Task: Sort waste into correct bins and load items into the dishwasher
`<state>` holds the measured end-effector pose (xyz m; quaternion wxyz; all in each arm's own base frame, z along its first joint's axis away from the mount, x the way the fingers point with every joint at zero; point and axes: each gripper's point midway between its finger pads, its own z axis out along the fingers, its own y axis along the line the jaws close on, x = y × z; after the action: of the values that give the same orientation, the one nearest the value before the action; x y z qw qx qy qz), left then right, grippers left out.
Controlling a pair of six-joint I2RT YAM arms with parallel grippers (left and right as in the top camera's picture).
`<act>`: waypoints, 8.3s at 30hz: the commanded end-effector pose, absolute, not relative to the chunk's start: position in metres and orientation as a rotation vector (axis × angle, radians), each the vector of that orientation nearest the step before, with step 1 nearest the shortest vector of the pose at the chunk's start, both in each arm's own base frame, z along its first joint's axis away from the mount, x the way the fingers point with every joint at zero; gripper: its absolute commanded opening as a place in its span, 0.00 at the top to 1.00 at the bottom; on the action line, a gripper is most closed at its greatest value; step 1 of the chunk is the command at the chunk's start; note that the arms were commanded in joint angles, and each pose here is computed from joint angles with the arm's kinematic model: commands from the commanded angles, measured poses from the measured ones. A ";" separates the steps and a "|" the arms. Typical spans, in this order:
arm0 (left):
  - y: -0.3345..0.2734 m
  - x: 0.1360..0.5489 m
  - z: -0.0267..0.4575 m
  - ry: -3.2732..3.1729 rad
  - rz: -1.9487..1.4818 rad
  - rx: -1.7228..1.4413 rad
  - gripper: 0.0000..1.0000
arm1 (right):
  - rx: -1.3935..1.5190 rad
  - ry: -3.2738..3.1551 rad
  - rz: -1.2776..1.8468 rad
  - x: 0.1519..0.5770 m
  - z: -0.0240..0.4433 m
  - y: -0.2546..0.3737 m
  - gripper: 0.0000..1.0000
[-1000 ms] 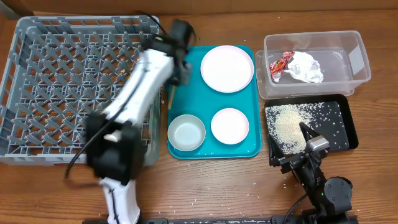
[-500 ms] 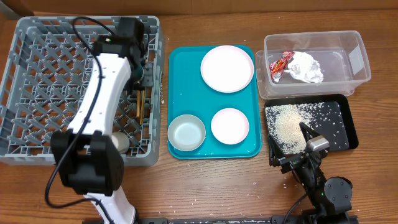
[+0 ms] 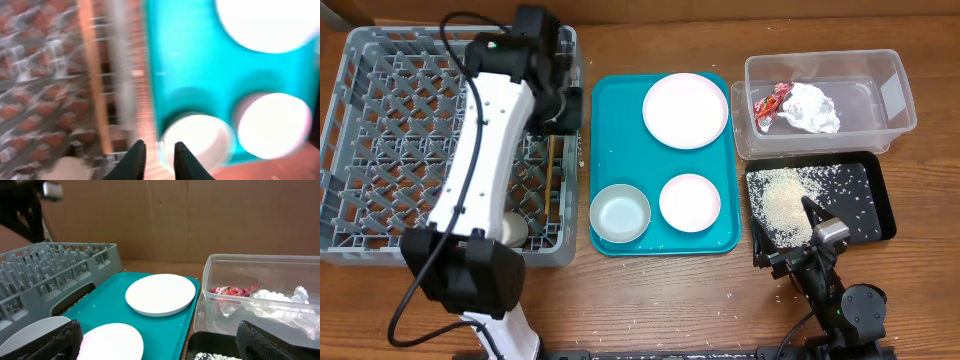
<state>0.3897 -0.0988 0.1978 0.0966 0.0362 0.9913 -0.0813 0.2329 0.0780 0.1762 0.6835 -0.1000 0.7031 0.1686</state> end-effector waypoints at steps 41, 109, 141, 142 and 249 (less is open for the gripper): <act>-0.257 0.323 0.016 2.966 -0.403 0.364 0.74 | -0.224 1.569 0.379 0.233 0.175 0.079 0.00; 0.102 0.390 0.173 2.385 1.716 -0.139 0.96 | -0.225 1.569 0.379 0.233 0.175 0.079 0.00; -0.043 0.387 0.164 2.801 0.825 -0.093 0.80 | -0.224 1.569 0.378 0.233 0.175 0.078 0.00; -0.059 0.387 0.172 2.842 0.674 -0.048 0.77 | -0.224 1.569 0.378 0.233 0.175 0.078 0.01; 0.008 0.392 0.183 2.625 1.047 -0.232 0.10 | -0.224 1.569 0.378 0.233 0.175 0.078 0.00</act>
<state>0.3777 0.0531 0.1625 0.1115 -0.0623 0.8731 0.4705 0.2329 0.0780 0.1762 0.6835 -0.0999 0.7031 0.1688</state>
